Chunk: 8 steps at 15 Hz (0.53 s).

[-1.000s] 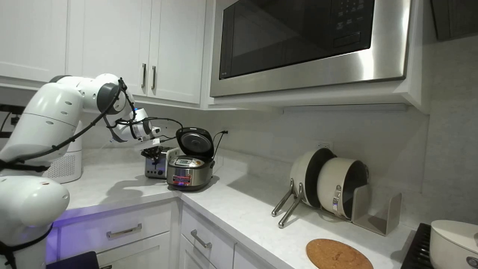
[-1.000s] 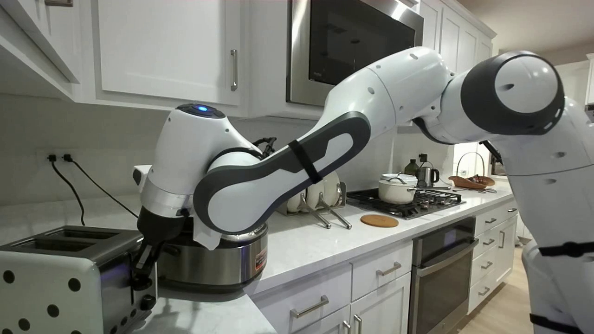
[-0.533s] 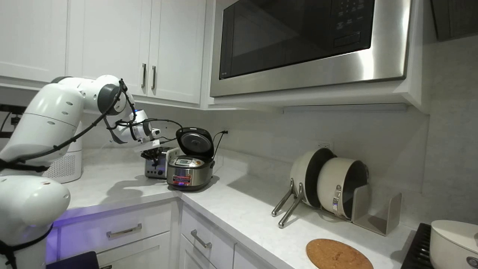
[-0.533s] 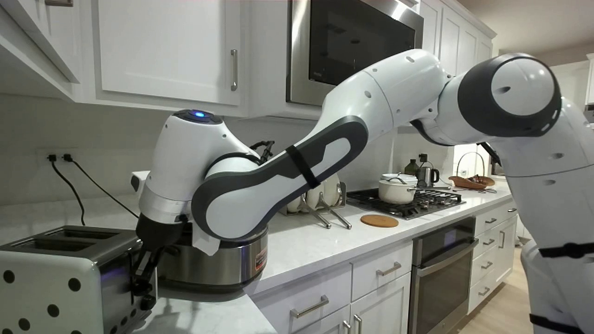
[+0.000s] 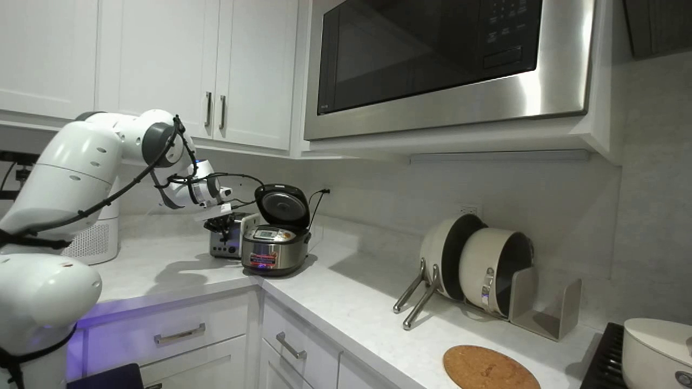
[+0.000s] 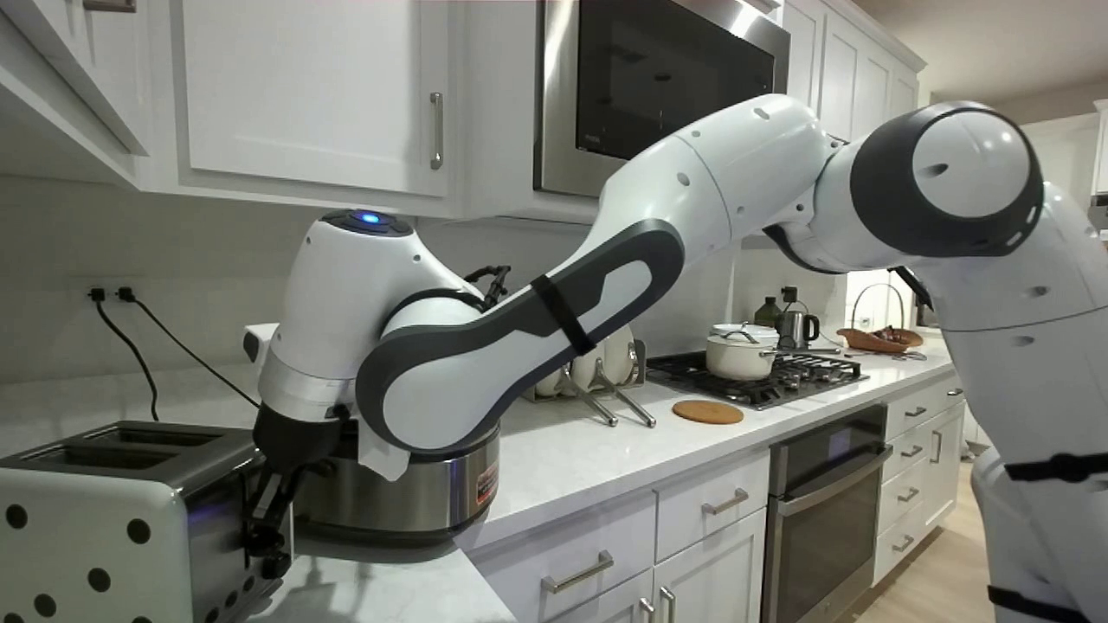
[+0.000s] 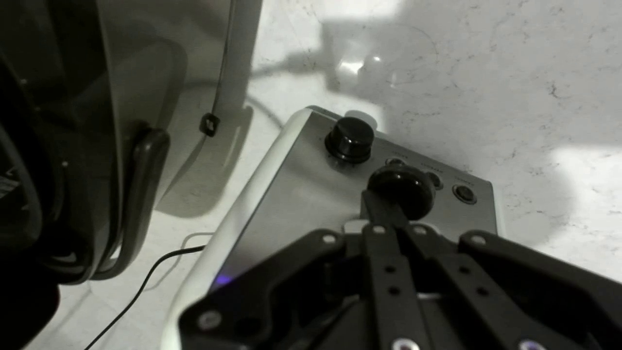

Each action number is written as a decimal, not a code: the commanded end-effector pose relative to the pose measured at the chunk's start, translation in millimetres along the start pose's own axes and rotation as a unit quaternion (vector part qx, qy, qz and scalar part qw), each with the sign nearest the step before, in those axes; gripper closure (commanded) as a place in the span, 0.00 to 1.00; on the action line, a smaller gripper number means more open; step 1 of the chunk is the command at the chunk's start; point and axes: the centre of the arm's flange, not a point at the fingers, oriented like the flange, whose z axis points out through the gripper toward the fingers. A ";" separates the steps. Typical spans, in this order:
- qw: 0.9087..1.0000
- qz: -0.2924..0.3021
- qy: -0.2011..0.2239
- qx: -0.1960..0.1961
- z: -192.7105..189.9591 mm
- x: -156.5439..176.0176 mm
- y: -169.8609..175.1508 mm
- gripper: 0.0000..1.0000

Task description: Push the lever on the toaster downwards

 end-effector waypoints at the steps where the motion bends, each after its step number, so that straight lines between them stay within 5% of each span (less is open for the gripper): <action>1: 1.000 0.004 -0.017 -0.003 17.5 -0.2 -7.9 0.96; 8: 1.000 0.003 -0.022 0.000 25.2 -1.0 -11.3 0.96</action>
